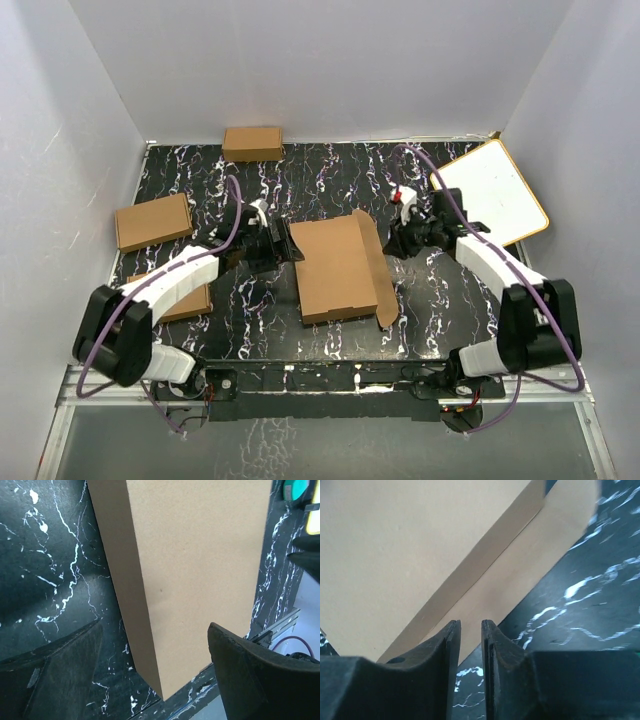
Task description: Fold the paper box
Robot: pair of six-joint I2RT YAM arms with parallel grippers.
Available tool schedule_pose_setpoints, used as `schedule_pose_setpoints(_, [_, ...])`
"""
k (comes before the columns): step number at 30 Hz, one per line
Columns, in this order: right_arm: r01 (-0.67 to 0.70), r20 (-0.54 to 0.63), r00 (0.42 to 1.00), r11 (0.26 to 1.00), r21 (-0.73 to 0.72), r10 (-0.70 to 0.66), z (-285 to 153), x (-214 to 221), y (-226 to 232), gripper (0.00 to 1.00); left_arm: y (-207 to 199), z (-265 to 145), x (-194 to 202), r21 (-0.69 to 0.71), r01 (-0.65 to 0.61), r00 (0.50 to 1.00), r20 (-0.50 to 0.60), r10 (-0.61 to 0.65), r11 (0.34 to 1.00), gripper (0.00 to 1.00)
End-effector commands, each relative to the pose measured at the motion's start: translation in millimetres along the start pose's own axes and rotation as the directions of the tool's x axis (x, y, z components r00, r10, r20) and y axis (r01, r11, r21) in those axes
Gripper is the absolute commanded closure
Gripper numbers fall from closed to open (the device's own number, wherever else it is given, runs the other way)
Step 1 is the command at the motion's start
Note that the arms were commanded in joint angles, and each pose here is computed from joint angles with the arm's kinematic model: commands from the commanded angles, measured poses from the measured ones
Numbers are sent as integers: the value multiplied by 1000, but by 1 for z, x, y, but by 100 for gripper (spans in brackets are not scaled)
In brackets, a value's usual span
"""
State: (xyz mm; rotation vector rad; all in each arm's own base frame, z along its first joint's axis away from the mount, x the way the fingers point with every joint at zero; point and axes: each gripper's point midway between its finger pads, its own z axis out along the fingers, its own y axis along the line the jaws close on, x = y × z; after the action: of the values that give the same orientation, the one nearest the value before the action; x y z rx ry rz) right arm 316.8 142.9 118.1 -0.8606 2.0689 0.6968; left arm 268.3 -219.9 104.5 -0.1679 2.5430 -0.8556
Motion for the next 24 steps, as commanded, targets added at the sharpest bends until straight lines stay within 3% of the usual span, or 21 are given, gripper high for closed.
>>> schedule_pose_setpoints(1, [82, -116, 989, 988, -127, -97, 20, 26, 20, 73, -15, 13, -3, 72, -18, 999, -47, 21, 997, 16])
schedule_pose_setpoints(7, [131, -175, 968, 958, -256, -179, 40, 37, 55, 75, -13, 38, -8, 63, -19, 995, -99, 25, 998, 18])
schedule_pose_setpoints(13, [155, -163, 963, 934, -323, -216, 64, 17, 74, 74, -20, 58, -34, 36, -78, 992, -101, 82, 996, 20])
schedule_pose_setpoints(19, [108, -234, 957, 957, -268, -174, 72, 13, 47, 69, -6, 64, -69, -87, -173, 984, -57, 168, 981, 17])
schedule_pose_setpoints(24, [233, -156, 952, 954, -190, -264, 33, 11, 38, 56, -1, 28, -102, -194, -241, 964, 64, 258, 951, 10])
